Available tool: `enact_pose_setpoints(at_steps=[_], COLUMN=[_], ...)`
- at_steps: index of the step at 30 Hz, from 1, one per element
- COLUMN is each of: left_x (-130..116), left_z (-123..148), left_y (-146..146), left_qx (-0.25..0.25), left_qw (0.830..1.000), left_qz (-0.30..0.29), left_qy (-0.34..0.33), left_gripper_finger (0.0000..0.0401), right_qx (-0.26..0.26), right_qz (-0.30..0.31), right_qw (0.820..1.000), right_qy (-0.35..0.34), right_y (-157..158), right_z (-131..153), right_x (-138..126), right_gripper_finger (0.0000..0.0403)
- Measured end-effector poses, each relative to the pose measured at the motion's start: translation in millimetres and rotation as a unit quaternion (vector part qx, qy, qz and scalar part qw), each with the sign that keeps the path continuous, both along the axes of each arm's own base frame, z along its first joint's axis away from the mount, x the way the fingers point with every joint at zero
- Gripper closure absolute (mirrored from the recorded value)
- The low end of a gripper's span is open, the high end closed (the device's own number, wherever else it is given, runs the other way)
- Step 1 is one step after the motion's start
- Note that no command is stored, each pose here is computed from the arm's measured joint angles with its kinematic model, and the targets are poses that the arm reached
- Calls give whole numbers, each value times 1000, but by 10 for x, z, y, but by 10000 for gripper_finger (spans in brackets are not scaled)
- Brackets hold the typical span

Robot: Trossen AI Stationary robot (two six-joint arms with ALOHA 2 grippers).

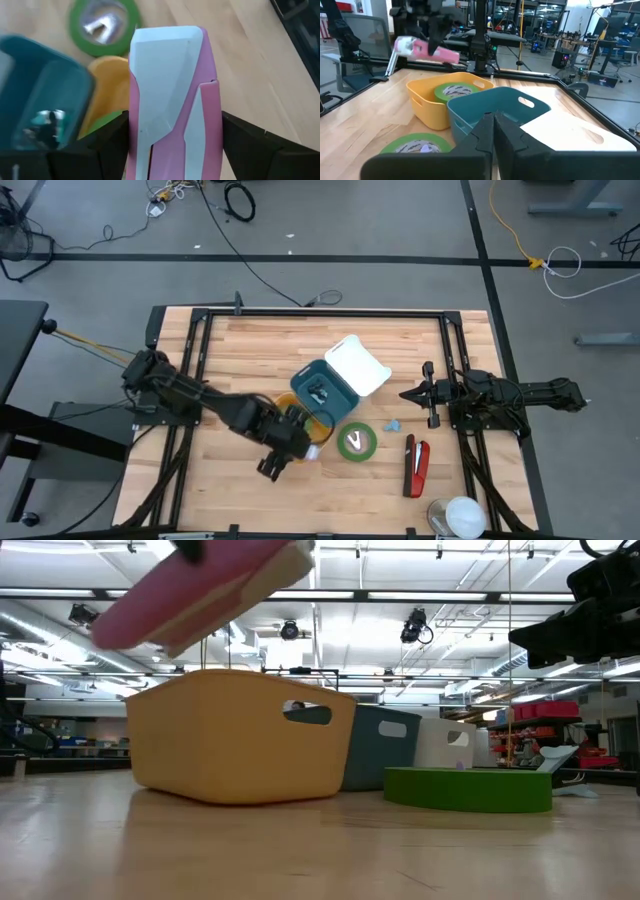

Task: Pick and place Stapler, Stapler remover, tape
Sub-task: Put the pink stapler into the white bin

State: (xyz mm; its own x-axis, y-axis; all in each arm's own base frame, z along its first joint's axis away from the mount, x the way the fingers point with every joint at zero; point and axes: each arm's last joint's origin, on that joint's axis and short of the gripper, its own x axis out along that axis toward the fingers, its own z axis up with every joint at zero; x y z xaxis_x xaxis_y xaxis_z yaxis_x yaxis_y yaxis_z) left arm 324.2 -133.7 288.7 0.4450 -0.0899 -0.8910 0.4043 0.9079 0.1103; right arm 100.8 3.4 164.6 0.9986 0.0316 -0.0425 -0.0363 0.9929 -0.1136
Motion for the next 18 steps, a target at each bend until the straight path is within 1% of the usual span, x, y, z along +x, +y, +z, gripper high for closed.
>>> enact_pose_setpoints(at_steps=[4,8,14,18], left_x=[74,161,274,324], left_z=[137,296,545,700], left_y=[136,307,686,974], left_qx=[9,10,25,26], left_qw=[1000,998,993,987], left_qz=[8,33,74,111], left_qy=[-19,-47,-84,-109], left_gripper_finger=[127,127,128,126], right_qx=[0,0,0,0], right_qz=[0,0,0,0], right_qw=[1000,1000,1000,1000], right_qy=[0,0,0,0], right_y=[0,0,0,0], right_z=[0,0,-1,0], right_x=[0,0,0,0], right_gripper_finger=[390,390,390,390])
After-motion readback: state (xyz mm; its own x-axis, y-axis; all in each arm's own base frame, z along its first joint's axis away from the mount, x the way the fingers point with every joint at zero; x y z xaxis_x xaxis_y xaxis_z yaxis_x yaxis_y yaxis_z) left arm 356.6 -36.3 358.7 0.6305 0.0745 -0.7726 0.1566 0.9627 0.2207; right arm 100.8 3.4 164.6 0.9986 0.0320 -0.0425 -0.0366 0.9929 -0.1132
